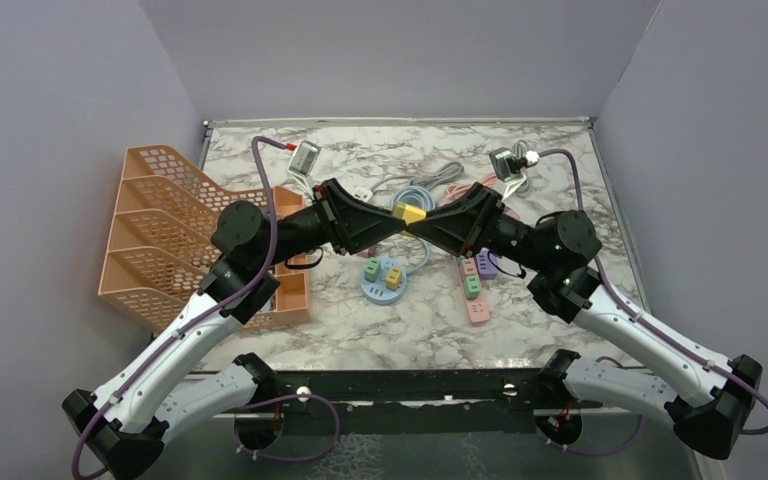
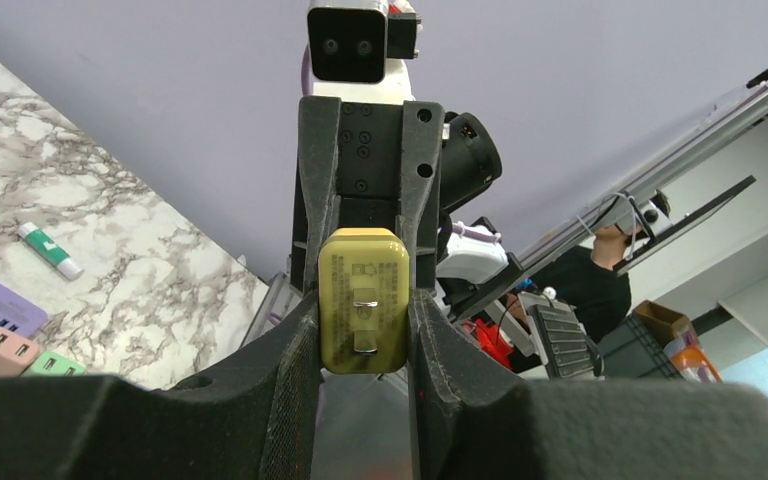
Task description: Insert the plug
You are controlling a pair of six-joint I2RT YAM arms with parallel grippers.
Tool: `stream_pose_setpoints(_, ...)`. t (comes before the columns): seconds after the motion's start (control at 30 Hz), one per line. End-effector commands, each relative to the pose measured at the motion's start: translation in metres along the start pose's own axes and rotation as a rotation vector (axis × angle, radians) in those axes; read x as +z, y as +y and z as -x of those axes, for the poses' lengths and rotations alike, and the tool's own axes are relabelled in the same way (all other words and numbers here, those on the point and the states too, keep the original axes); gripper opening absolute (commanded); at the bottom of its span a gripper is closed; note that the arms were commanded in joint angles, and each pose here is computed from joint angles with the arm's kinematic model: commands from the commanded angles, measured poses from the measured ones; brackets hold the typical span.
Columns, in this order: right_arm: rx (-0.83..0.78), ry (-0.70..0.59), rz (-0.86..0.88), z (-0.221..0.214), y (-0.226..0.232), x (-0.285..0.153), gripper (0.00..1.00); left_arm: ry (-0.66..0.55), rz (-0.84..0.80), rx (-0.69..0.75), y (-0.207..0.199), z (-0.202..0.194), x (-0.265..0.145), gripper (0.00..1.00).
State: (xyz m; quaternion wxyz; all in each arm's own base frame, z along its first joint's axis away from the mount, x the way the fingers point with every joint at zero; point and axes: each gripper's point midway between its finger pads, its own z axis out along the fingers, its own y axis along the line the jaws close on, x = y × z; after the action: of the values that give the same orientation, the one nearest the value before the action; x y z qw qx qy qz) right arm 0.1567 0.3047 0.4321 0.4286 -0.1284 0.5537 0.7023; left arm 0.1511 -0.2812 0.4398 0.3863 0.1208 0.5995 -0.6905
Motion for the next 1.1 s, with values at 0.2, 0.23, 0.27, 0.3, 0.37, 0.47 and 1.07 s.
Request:
stream_pose_setpoints(0.2, 0.026, -0.032, 0.043, 0.009, 0.004, 0.014, 0.29, 0.033, 0.025, -0.04, 0.019, -0.016, -0.002, 0.08)
stream_pose_setpoints(0.23, 0.026, -0.032, 0.043, 0.009, 0.003, 0.013, 0.22, 0.037, 0.027, -0.037, 0.02, -0.018, -0.003, 0.08)
stream_pose_setpoints(0.27, 0.026, -0.034, 0.038, 0.009, 0.002, 0.013, 0.14, 0.041, 0.035, -0.036, 0.022, -0.019, -0.003, 0.09)
stream_pose_setpoints(0.3, 0.021, -0.033, 0.031, 0.008, 0.001, 0.013, 0.08, 0.046, 0.043, -0.031, 0.025, -0.021, -0.004, 0.1)
stream_pose_setpoints(0.37, 0.004, -0.029, 0.006, 0.008, -0.003, 0.012, 0.01, 0.058, 0.081, -0.022, 0.033, -0.025, -0.007, 0.2)
stream_pose_setpoints(0.47, -0.031, -0.014, -0.123, 0.008, -0.02, 0.006, 0.01, 0.06, 0.197, 0.031, 0.055, -0.029, -0.016, 0.4)
stream_pose_setpoints(1.07, -0.099, 0.452, -1.265, -0.055, -0.125, -0.21, 0.01, 0.014, 0.877, 0.455, 0.155, -0.016, -0.132, 0.71)
